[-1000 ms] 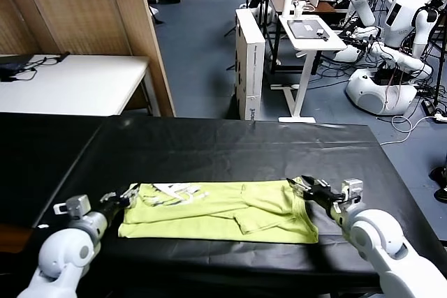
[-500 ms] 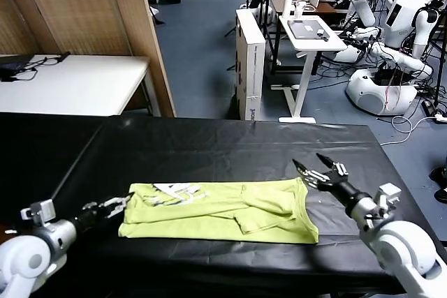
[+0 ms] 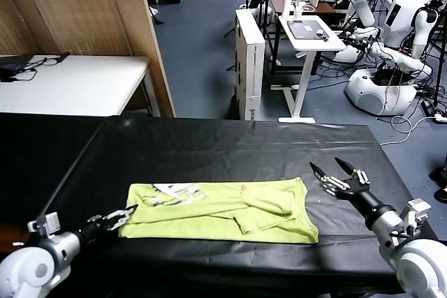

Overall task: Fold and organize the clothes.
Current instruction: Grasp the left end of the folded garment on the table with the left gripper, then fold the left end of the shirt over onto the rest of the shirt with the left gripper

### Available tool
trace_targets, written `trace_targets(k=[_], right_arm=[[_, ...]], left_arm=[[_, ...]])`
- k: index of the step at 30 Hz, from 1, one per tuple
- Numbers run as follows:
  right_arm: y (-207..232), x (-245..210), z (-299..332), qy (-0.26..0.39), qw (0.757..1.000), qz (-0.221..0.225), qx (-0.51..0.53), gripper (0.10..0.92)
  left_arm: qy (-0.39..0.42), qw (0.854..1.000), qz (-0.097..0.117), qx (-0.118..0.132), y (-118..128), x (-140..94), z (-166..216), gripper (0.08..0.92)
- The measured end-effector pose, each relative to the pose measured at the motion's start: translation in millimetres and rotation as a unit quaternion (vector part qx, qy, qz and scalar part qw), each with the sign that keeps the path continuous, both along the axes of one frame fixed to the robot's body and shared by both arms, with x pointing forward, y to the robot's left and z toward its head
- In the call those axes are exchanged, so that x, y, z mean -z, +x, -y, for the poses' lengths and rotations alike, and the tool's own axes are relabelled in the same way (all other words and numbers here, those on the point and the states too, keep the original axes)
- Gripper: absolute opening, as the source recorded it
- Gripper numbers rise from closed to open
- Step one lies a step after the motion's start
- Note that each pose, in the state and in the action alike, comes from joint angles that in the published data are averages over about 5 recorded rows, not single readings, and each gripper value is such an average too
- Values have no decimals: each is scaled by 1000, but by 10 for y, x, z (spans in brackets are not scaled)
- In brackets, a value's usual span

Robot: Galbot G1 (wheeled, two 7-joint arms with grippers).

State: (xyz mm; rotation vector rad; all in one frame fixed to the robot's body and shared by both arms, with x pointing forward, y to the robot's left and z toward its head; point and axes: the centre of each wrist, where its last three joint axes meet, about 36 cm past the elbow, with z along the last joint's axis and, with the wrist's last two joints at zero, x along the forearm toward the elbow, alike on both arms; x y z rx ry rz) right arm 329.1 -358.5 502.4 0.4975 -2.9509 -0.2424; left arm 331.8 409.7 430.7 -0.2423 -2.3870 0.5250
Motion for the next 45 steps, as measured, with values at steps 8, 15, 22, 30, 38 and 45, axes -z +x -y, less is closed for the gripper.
trace_targets(k=[8,15,22,30,38,45], right_arm=[[31,6,-12,0,1000,1,0,907],[35,23,-59,2,1000,2,-3,907],[35,53,-111,3,1000,4,-3,907],[53,91,-141,3,1000,7,-1,907],[69,150,-128,2,1000,4,15,907],[117,232,-130,2,999,2,32,907]], left_arm=[[-15,1000,-2,11,-47,48,130,907],[-23,1000,1,15,-18,52,185,899],[-25,1000,-3,12,-10,68,188,700],[-28,1000,-2,8,14,17,236,220],[14,1000,12,-5,15,-149,219,179],[116,993,22,-10,-19,-394,-32,178]])
